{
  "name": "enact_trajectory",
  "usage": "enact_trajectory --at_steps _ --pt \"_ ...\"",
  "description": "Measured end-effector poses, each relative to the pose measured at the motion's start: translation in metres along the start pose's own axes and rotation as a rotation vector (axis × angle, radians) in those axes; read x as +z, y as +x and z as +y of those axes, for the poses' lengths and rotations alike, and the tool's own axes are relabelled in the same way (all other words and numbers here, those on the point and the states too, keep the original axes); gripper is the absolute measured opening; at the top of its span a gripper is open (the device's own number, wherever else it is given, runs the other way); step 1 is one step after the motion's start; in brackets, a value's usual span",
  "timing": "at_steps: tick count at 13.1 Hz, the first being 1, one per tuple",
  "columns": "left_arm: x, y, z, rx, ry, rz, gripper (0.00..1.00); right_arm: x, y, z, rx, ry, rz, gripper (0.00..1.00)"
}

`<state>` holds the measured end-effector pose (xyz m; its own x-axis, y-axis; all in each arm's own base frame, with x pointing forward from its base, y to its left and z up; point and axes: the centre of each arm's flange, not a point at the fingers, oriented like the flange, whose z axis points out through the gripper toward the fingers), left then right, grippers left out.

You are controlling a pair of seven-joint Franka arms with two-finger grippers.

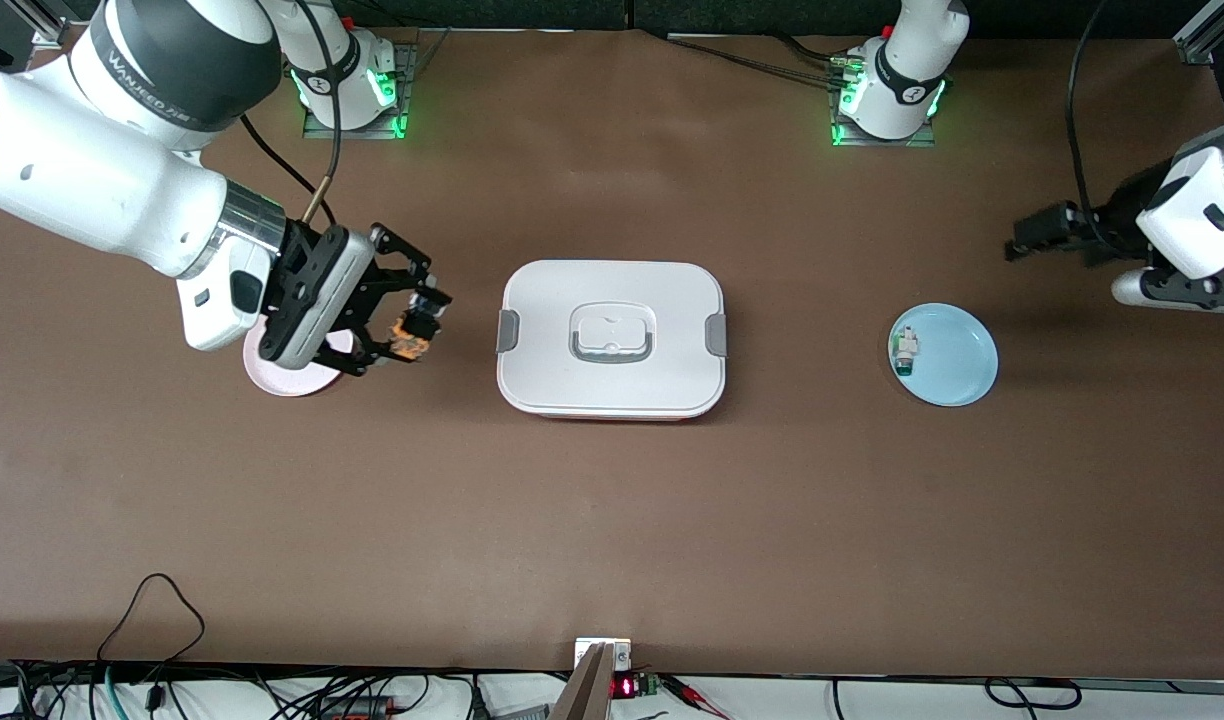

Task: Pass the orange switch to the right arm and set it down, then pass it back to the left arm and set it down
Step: 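Carry the switch over the box while the left gripper approaches it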

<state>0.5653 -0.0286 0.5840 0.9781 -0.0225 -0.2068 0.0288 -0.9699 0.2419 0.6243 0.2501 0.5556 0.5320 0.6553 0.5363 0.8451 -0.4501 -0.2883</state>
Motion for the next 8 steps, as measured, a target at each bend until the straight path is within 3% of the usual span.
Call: enact_trajectory --at_steps 3,8 --pt "0.011 0.003 0.007 -0.036 -0.285 -0.092 1.0 0.009 0.002 0.006 -0.174 0.108 0.143 0.74" --pt "0.046 0.036 0.07 -0.149 -0.716 -0.284 1.0 0.042 -0.007 0.042 -0.362 0.224 0.54 0.74"
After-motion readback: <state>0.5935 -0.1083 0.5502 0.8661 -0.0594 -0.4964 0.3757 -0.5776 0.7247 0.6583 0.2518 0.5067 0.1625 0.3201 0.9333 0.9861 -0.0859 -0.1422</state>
